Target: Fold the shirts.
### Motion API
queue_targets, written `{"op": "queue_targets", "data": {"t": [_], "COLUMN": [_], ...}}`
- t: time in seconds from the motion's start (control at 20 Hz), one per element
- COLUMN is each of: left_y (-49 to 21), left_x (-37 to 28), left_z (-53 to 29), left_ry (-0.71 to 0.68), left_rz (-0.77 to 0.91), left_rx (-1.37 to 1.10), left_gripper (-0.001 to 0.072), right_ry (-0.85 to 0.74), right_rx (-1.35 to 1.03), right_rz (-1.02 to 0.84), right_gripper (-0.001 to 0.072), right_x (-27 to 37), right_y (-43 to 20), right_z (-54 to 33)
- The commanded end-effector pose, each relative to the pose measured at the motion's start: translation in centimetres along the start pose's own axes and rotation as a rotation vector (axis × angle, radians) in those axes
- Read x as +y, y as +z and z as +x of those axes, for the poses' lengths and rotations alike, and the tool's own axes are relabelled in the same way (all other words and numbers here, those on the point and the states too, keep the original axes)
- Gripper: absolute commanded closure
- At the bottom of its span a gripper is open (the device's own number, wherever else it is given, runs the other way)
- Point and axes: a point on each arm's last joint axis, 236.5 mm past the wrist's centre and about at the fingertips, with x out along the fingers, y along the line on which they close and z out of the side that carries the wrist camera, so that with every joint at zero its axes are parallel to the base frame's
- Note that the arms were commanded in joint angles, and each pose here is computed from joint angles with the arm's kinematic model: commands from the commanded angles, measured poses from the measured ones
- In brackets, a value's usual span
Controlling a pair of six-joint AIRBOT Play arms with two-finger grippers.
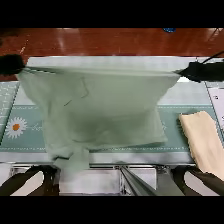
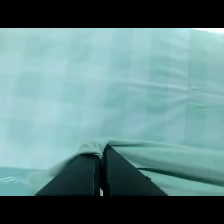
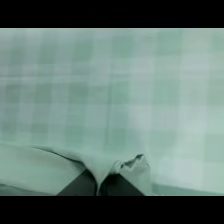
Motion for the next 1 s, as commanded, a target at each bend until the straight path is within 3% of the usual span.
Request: {"op": "queue_targets", "data": {"t": [0.0, 0.2, 0.4, 0.65, 0.95], "left_y": [-1.3, -1.3, -1.9, -9.2, -18.1], "left_x": [0.2, 0.5, 0.0, -0.4, 0.4], "left_z": [10.6, 16.6, 16.9, 12.7, 13.6], "left_ry": [-0.054, -0.062, -0.088, -0.196, -0.188], "left_rz": [-0.168, -0.269, -0.220, 0.084, 0.002], "left_rx": [0.104, 0.184, 0.277, 0.619, 0.832], "left_gripper": [0.0691, 0.0691, 0.0691, 0.0691, 0.0691], "right_ry": [0.038, 0.057, 0.071, 0.047, 0.027], "right_rx": [0.036, 0.095, 0.155, 0.458, 0.656], "right_rz": [0.105, 0.160, 0.177, 0.134, 0.159], "right_gripper": [0.0686, 0.0686, 0.0685, 0.0685, 0.0685], "right_x": [-3.5, -5.1, -5.6, -7.6, -8.2], "right_y": [1.3, 3.7, 3.5, -3.3, -9.7], "right_z": [9.1, 13.8, 14.2, 11.2, 11.1]}}
